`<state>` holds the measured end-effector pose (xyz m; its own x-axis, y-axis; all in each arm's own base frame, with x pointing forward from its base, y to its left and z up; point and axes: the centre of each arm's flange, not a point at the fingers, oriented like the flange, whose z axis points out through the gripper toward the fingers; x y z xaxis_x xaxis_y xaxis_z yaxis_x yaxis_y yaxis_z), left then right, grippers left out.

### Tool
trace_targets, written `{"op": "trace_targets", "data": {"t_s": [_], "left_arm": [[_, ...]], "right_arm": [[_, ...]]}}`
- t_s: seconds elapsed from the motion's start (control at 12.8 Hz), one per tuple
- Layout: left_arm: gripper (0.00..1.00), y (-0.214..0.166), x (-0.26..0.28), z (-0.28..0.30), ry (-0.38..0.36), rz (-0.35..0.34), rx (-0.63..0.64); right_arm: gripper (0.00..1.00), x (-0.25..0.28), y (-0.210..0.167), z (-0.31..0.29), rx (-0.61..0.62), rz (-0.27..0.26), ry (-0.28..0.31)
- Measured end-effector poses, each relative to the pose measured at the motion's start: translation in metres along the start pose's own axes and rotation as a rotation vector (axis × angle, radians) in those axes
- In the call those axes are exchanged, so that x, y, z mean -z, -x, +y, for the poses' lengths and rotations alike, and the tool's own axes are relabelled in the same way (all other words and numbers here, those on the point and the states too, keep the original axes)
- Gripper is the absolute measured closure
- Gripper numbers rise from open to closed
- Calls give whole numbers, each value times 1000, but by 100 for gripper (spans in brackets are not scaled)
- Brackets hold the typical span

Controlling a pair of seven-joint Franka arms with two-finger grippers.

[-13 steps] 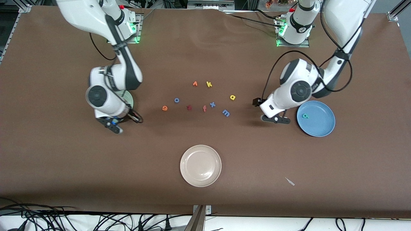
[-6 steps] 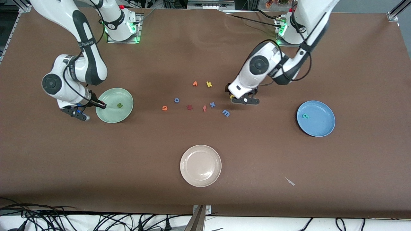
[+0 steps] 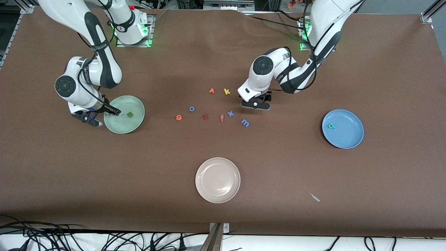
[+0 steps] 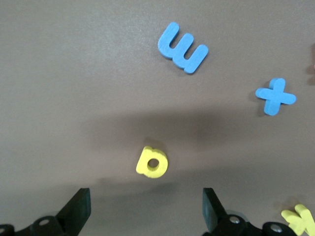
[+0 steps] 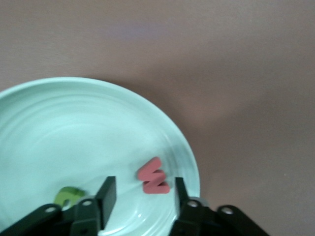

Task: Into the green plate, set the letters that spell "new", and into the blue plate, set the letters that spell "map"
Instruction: 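Grasp the yellow letter with the left gripper while the right reaches orange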

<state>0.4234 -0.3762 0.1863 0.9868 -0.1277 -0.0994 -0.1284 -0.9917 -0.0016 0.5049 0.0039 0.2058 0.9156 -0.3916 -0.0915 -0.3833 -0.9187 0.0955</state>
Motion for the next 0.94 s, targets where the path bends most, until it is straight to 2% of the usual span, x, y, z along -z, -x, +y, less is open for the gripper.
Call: {"op": "trace_targets", "data": {"t_s": [0.16, 0.39, 0.47, 0.55, 0.7, 0.94], "left_arm": [[0, -6, -4, 1, 0, 3, -8], [4, -9, -7, 0, 2, 0, -5], [12, -9, -7, 0, 2, 0, -5], [12, -9, -7, 0, 2, 0, -5], [24, -9, -7, 0, 2, -1, -5], [28, -8, -8, 0, 2, -3, -5]], "right_arm": [[20, 18, 2, -22, -32, -12, -23], [21, 36, 24, -87, -133, -10, -56], [21, 39, 34, -109, -171, -9, -64], [21, 42, 44, -132, -213, -7, -72], [22, 49, 60, -176, -297, 8, -85], [25, 37, 83, -239, -394, 36, -80]]}}
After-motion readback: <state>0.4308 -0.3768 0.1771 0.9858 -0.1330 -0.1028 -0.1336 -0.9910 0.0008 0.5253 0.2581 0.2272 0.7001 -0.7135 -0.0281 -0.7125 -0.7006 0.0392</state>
